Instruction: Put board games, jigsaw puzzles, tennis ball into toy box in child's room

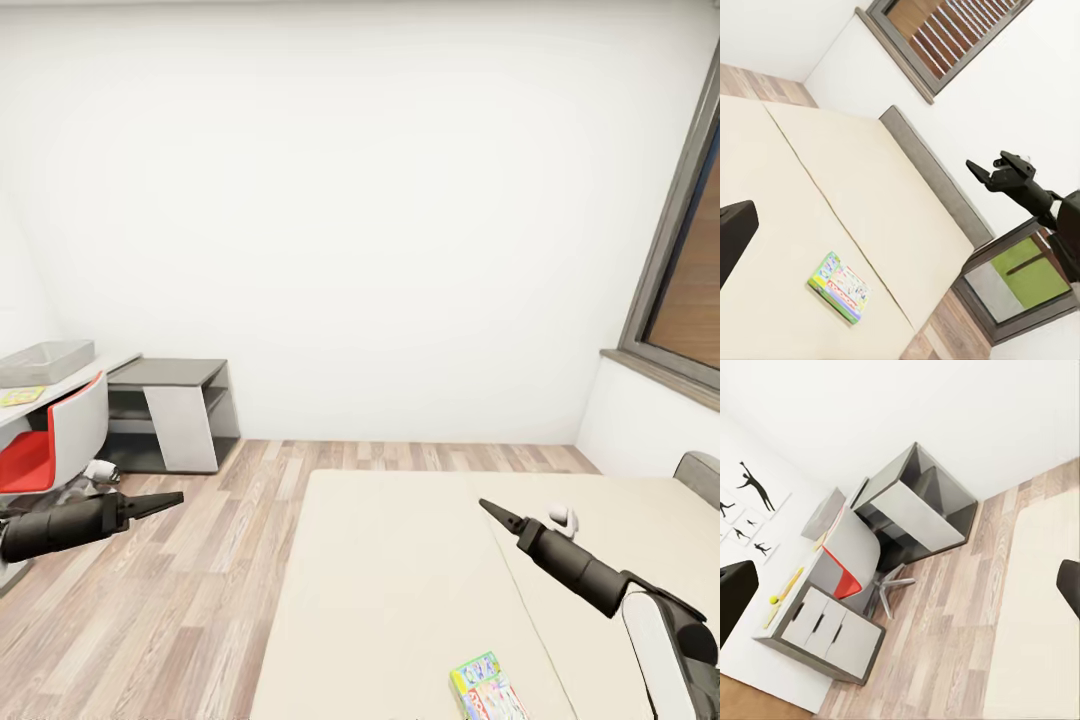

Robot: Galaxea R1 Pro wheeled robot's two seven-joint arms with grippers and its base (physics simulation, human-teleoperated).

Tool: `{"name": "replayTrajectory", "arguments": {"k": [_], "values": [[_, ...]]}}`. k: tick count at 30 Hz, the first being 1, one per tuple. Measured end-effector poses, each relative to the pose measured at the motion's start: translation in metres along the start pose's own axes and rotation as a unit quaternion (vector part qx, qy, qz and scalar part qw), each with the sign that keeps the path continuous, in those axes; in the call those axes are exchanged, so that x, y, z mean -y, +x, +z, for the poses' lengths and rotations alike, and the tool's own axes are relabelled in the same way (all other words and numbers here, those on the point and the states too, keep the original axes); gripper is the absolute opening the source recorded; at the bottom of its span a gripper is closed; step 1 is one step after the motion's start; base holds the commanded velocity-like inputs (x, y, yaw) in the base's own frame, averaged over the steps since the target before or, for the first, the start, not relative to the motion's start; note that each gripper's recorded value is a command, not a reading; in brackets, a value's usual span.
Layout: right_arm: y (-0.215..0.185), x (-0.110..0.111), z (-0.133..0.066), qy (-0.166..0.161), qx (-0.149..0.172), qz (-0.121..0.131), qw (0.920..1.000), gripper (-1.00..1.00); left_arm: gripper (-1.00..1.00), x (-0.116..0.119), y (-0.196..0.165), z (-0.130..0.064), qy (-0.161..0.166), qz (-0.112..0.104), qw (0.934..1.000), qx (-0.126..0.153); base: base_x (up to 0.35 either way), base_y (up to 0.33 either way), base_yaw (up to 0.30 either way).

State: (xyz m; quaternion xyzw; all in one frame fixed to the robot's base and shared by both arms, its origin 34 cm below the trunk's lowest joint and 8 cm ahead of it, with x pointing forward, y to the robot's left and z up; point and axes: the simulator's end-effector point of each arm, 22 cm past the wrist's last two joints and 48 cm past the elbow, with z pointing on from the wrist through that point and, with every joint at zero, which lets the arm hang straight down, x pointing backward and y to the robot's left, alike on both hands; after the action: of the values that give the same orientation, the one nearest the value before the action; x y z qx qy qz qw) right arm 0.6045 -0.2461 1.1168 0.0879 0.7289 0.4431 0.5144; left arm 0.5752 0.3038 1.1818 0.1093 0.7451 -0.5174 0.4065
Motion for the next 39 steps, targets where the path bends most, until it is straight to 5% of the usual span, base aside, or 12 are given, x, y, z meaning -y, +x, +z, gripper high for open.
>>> {"name": "replayTrajectory", "arguments": {"k": [4,9,15,17,26,39], "values": [[0.002,0.03,0.004,0.062,-0.013,-0.003,0.998,1.0,1.0,-0.011,0.005,0.005,-0.02,-0.004,0.9998,-0.009,0.0,0.0,0.0],[0.008,0.059,0.006,0.126,-0.03,0.004,0.9916,1.0,1.0,-0.06,0.014,0.007,-0.123,-0.007,0.992,-0.027,0.0,0.0,0.0],[0.017,0.092,0.003,0.2,-0.044,0.007,0.9787,1.0,1.0,-0.125,0.031,0.012,-0.266,-0.018,0.9632,-0.032,0.0,0.0,0.0],[0.021,0.096,0.005,0.213,-0.052,0.003,0.9757,1.0,1.0,-0.133,0.034,0.014,-0.286,-0.021,0.9574,-0.032,0.0,0.0,0.0],[0.037,0.115,0.012,0.277,-0.084,-0.024,0.9569,1.0,1.0,-0.149,0.052,0.037,-0.317,-0.035,0.9472,-0.036,0.0,0.0,0.0],[0.045,0.122,0.015,0.29,-0.091,-0.027,0.9522,1.0,1.0,-0.158,0.06,0.039,-0.321,-0.043,0.945,-0.042,0.0,0.0,0.0]]}}
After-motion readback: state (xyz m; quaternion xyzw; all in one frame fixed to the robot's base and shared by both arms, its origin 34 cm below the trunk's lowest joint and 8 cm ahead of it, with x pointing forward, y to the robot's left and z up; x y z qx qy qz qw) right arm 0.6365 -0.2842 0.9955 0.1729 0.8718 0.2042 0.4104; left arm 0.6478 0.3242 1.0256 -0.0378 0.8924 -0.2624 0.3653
